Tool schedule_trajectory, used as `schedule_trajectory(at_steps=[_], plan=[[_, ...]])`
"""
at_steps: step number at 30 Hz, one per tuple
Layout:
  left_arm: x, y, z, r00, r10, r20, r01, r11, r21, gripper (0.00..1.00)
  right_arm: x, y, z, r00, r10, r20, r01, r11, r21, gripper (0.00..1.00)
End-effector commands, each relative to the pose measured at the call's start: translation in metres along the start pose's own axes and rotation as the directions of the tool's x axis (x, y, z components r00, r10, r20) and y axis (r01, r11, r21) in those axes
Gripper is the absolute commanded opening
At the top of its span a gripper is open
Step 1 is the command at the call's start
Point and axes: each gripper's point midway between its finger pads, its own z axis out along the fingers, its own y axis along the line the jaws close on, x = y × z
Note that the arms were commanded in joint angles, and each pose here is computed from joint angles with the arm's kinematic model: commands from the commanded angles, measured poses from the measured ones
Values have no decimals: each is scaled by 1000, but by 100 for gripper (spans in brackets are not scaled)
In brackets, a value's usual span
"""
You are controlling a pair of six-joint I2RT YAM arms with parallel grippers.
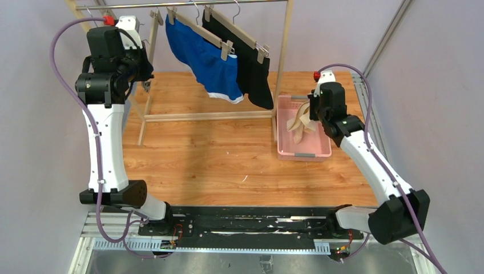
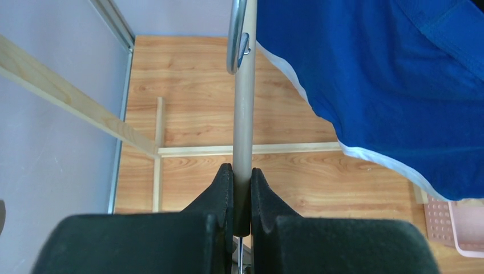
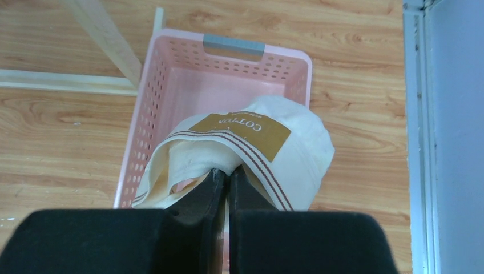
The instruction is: Remove the underwear clipped to the hanger
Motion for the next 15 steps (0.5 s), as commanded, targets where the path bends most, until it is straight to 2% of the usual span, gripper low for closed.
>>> schedule_trajectory(at_steps=[1,15], plan=[[-27,-4,-5,997,-3,81,-1,998,56,0,13,5,26,999,34,-13,-35,998,-46,1],[-79,4,-12,966,-59,251,37,995,88,0,78,39,62,989,27,-147,-54,982,-181,0]])
